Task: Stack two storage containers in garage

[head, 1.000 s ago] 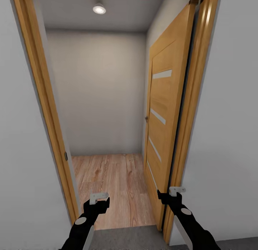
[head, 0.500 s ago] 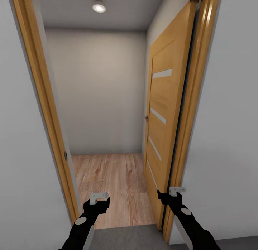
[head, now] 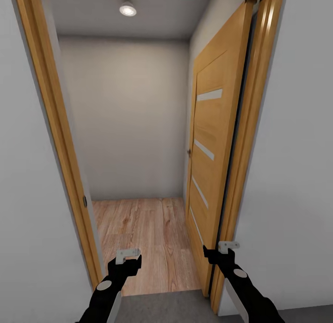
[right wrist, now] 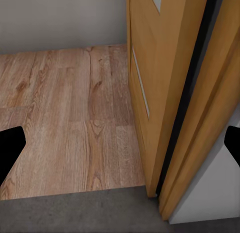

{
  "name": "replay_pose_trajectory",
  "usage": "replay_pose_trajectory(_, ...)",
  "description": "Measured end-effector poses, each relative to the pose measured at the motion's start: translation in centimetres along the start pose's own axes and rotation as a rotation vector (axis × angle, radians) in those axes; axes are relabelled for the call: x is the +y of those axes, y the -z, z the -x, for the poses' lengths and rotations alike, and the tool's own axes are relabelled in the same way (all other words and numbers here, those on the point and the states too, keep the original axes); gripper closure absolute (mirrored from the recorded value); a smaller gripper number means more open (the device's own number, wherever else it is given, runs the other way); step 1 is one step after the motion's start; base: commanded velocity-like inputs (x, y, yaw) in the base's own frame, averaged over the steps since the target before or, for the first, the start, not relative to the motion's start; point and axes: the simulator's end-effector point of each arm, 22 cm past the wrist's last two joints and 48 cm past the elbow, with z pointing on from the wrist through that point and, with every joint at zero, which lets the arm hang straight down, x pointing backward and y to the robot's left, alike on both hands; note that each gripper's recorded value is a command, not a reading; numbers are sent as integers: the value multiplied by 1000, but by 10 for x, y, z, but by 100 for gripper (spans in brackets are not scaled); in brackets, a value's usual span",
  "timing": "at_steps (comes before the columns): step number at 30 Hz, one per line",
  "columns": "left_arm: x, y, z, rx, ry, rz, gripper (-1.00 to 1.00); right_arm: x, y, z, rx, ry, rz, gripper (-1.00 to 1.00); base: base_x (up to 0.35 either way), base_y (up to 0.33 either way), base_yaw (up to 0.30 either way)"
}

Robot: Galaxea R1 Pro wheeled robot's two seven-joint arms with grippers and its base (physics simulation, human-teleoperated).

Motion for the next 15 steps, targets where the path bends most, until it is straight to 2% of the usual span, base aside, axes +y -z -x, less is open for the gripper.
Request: replay_pose_trajectory(15, 0, 0, 0, 0, 0, -1, -100, 0, 0, 0, 0, 0, 0, -100, 0, 0, 0)
